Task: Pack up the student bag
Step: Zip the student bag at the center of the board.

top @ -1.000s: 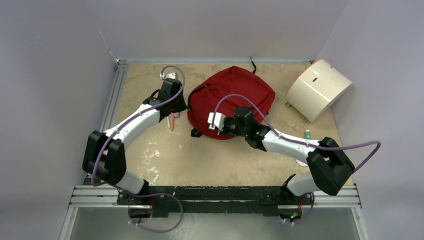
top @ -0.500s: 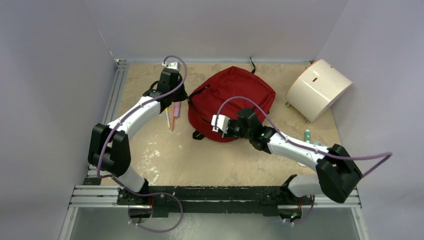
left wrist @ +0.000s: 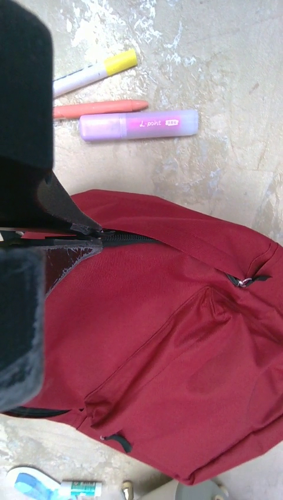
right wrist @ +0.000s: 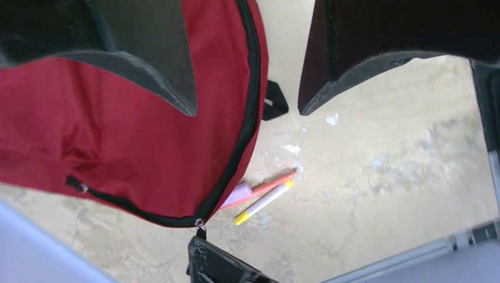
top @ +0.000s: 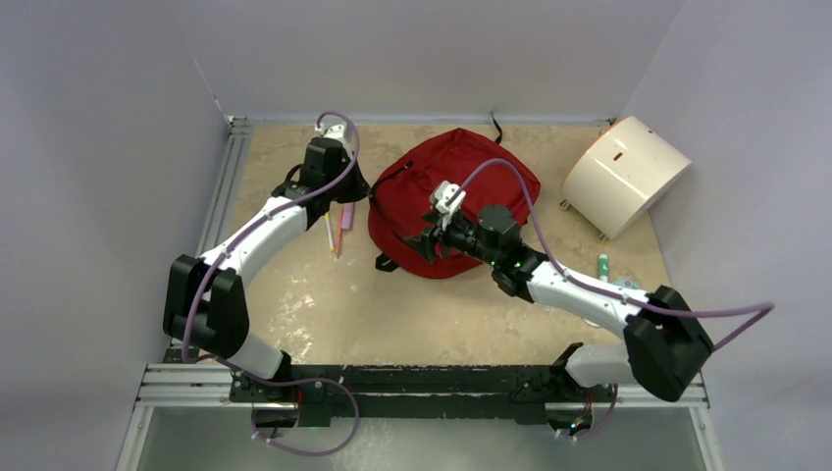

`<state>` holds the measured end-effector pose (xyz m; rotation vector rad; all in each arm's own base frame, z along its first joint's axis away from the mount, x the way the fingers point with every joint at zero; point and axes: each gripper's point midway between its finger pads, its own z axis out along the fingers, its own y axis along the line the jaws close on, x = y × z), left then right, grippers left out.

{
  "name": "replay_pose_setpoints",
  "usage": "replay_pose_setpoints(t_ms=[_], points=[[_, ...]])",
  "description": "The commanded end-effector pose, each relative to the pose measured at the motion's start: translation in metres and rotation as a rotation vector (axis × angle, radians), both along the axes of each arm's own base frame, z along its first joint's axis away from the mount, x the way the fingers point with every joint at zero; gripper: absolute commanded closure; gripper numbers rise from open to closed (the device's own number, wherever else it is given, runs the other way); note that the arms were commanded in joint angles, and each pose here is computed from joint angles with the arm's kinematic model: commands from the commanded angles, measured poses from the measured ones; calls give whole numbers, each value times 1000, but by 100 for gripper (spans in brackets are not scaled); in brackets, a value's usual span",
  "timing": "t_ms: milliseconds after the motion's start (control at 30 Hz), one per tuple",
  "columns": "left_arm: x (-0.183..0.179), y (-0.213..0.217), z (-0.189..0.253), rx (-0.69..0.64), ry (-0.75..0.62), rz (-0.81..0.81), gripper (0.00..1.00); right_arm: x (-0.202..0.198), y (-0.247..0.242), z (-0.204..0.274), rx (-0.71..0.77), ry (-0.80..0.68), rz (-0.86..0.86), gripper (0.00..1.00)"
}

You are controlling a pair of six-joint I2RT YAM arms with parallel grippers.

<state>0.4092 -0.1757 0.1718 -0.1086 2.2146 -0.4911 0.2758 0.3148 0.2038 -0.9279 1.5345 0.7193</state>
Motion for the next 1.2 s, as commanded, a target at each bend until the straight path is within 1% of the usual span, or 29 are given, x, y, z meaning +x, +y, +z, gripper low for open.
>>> replay_pose_setpoints(t_ms=[0, 67, 133, 233, 367, 533, 867, 1067, 1167], points=[[-3, -7, 35, -54, -86, -40, 100, 33, 16, 46, 324, 165, -178, 32], [-4, -9, 37, -58, -90, -47, 100, 39, 25, 43, 351, 210, -187, 29], [-5, -10, 38, -60, -88, -52, 100, 44, 36, 45, 365, 226, -179, 22], [-7, -13, 37, -67, -84, -62, 100, 55, 48, 34, 352, 247, -197, 17], [-12, -19, 38, -71, -82, -74, 100, 69, 63, 19, 318, 262, -202, 18], [-16, -24, 37, -73, -79, -85, 100, 80, 77, 6, 287, 265, -212, 21], [-17, -27, 40, -78, -83, -91, 100, 89, 92, -27, 199, 264, -246, 33], [-17, -28, 42, -83, -83, -92, 100, 91, 88, -44, 130, 243, -303, 54], [-17, -27, 40, -84, -75, -83, 100, 87, 87, -50, 110, 242, -304, 66]])
